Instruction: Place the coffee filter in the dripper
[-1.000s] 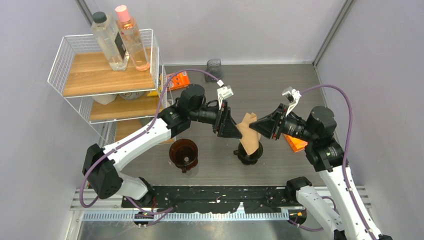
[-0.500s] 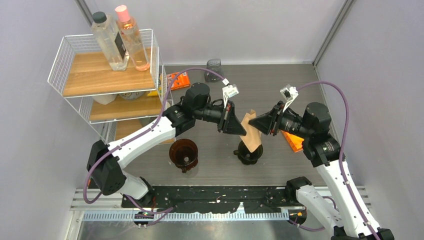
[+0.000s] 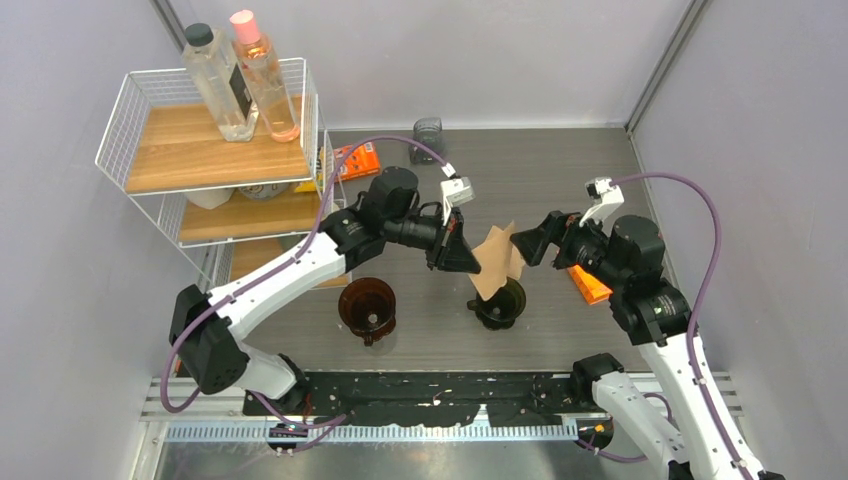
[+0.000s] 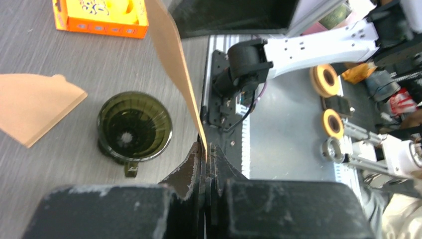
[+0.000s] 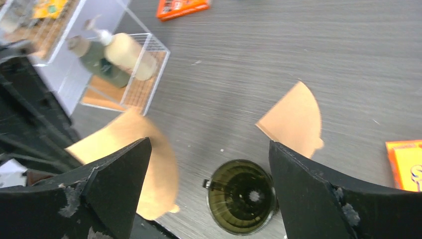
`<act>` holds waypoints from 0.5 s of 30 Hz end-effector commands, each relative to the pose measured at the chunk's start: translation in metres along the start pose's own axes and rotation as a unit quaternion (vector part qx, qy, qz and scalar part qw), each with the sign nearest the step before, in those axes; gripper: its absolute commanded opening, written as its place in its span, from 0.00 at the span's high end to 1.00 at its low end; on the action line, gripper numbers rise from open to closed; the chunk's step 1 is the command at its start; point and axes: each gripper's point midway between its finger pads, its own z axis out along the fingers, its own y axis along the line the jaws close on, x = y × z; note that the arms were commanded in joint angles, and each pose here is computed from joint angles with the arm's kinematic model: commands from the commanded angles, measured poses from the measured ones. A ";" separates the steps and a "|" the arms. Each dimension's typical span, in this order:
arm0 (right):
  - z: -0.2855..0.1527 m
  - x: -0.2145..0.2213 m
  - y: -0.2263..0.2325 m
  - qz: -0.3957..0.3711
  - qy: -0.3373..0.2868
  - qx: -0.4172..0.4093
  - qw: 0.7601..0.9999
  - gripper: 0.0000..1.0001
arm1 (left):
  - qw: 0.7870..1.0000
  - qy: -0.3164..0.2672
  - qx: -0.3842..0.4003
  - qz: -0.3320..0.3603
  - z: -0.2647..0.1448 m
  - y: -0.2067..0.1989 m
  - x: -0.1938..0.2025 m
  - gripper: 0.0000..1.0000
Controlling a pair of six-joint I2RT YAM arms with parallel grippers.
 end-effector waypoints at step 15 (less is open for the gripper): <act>0.009 0.042 -0.008 -0.040 0.023 -0.055 0.997 0.05 | 0.993 -0.050 -0.046 0.097 -0.035 -0.008 -0.039 1.00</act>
